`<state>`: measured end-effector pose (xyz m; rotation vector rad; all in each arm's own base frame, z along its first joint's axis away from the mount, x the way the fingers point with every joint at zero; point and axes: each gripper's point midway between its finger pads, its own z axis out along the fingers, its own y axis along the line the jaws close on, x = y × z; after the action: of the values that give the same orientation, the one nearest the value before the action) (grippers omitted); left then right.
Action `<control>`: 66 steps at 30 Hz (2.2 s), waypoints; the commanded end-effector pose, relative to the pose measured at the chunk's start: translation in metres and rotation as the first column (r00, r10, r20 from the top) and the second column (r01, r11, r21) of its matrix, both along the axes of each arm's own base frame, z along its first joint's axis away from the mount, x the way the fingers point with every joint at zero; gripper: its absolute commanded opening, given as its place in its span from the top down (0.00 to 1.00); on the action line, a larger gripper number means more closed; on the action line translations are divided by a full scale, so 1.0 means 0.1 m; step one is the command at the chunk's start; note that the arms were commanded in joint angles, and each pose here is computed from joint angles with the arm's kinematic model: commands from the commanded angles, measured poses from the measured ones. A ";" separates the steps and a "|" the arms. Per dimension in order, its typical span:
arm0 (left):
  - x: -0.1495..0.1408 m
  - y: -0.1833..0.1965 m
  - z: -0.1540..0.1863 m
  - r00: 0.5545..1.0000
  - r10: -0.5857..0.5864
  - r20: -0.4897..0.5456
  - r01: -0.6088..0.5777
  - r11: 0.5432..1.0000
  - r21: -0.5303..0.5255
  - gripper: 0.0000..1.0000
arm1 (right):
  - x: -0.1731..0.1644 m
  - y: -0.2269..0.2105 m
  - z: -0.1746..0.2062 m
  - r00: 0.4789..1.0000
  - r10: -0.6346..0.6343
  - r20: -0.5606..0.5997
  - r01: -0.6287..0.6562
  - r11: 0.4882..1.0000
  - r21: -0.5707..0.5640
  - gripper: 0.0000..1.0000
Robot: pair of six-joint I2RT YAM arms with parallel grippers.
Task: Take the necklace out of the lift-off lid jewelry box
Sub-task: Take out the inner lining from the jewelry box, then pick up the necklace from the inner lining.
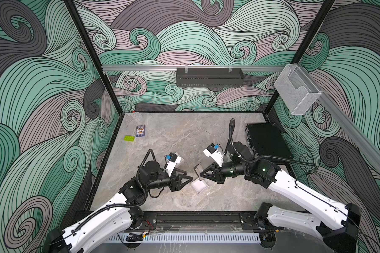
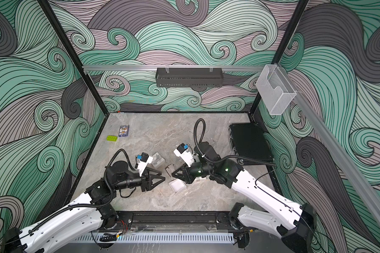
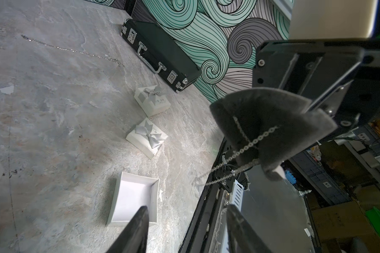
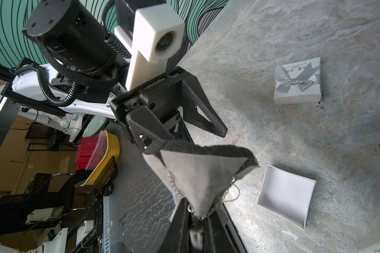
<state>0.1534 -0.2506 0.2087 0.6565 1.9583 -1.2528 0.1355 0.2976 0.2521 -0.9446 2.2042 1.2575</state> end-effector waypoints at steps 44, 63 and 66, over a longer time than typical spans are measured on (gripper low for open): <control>0.11 -0.25 0.49 0.987 -0.059 0.151 0.065 0.997 -0.041 0.90 | -0.04 0.12 0.28 0.999 0.049 -0.009 -0.047 0.992 0.113 0.84; 0.43 0.10 0.63 0.948 0.206 0.243 -0.215 0.976 0.012 1.00 | 0.04 -0.19 -0.31 0.997 -0.075 -0.018 0.073 0.996 -0.060 0.83; 0.44 0.10 0.68 0.944 0.204 0.260 -0.215 0.976 0.015 1.00 | 0.02 -0.22 -0.42 0.997 -0.078 -0.029 0.076 0.994 -0.080 0.83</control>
<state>0.1931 -0.2437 0.2535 0.5871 1.8484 -0.9923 0.1373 0.2823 0.2196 -0.8669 2.2871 1.2114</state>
